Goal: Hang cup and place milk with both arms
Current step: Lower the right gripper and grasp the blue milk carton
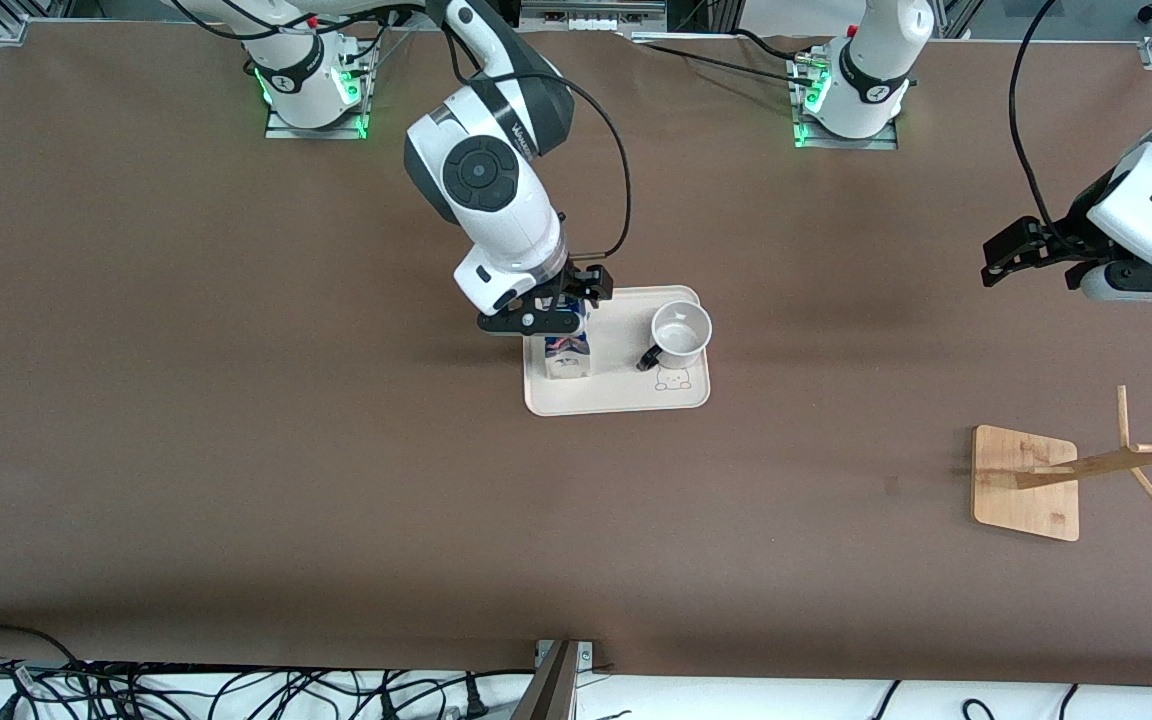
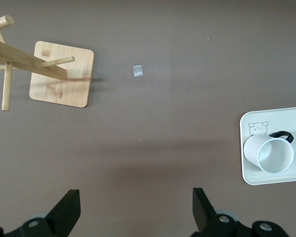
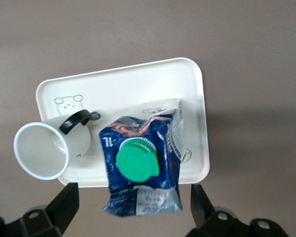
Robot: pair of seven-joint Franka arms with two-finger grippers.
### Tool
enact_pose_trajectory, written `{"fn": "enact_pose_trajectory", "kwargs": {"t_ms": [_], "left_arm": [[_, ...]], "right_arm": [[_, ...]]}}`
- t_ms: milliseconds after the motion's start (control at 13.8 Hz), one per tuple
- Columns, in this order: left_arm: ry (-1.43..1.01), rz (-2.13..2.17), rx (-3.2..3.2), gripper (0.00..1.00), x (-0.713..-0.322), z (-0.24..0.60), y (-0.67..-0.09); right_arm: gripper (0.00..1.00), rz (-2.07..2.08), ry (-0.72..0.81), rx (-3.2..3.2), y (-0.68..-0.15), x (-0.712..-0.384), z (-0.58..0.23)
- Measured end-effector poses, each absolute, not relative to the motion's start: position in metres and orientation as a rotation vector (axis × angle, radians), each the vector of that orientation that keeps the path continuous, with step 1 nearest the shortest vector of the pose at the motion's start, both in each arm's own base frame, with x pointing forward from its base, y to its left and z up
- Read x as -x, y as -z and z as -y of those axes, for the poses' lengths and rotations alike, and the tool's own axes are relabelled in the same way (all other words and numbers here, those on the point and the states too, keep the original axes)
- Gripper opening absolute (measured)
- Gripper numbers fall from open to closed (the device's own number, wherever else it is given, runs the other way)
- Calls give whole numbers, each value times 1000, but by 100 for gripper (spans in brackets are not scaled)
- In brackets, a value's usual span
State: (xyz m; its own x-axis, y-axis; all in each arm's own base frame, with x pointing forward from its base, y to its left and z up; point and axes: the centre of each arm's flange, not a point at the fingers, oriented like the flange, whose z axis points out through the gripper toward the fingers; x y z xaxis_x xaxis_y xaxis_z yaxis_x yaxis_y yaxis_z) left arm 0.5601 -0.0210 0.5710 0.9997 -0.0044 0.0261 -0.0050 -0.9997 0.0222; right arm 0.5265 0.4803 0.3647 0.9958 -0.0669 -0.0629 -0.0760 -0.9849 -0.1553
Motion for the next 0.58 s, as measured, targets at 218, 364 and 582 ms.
{"fn": "enact_pose_trajectory", "kwargs": {"t_ms": [218,364,582], "left_arm": [[-42,7,-3119,100,-560,21,-571],[-42,7,-3119,100,-560,21,-572],[-42,7,-3119,100,-560,21,-572]], "right_arm": [[100,-93,-72,3008,-354,-528,-479],[100,-94,-60,3002,-354,-529,-480],[100,-93,-46,2996,-353,-530,-482]]}}
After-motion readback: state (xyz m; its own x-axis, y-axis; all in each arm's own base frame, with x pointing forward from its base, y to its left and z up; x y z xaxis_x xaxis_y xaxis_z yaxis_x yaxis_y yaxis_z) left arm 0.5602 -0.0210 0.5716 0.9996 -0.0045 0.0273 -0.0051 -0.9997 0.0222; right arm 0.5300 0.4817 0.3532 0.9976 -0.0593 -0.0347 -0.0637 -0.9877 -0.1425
